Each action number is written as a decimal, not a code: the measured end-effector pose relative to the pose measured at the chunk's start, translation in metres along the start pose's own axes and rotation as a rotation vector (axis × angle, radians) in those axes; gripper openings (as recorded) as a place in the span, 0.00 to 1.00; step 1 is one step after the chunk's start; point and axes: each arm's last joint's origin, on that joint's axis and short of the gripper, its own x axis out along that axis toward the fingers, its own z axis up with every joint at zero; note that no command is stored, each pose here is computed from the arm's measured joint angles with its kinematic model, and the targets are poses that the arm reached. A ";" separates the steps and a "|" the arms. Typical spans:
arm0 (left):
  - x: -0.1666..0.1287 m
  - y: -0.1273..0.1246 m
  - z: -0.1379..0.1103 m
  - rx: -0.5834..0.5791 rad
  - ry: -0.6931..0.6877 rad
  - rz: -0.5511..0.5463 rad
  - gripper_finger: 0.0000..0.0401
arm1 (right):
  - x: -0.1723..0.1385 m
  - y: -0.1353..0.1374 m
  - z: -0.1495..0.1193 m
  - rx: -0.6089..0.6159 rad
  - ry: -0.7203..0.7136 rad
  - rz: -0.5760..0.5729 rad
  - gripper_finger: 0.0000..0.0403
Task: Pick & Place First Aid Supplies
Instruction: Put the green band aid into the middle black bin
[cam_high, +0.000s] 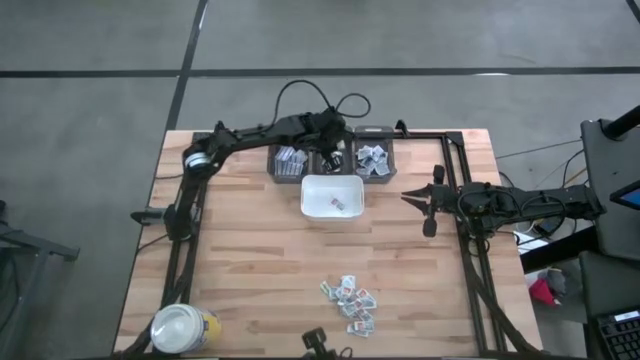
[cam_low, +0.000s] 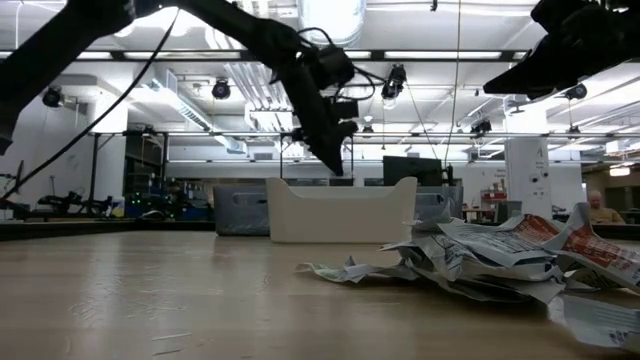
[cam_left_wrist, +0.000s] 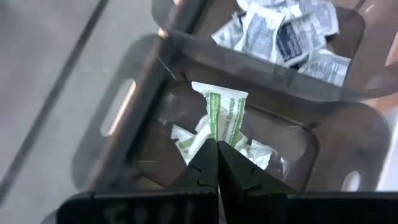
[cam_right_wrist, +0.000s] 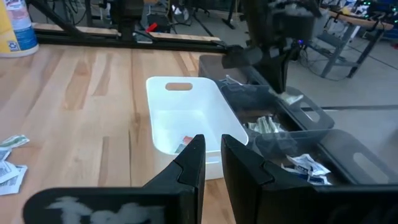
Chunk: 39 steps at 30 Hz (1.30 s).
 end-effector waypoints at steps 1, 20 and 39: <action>0.003 0.001 -0.001 -0.009 0.007 -0.011 0.00 | 0.000 0.000 0.000 0.001 0.000 -0.001 0.13; 0.046 0.003 -0.022 -0.074 0.124 -0.089 0.00 | 0.000 0.000 0.000 0.075 0.001 -0.001 0.13; 0.028 0.007 -0.013 -0.186 0.120 -0.075 0.29 | 0.000 0.000 0.000 0.075 0.002 0.000 0.13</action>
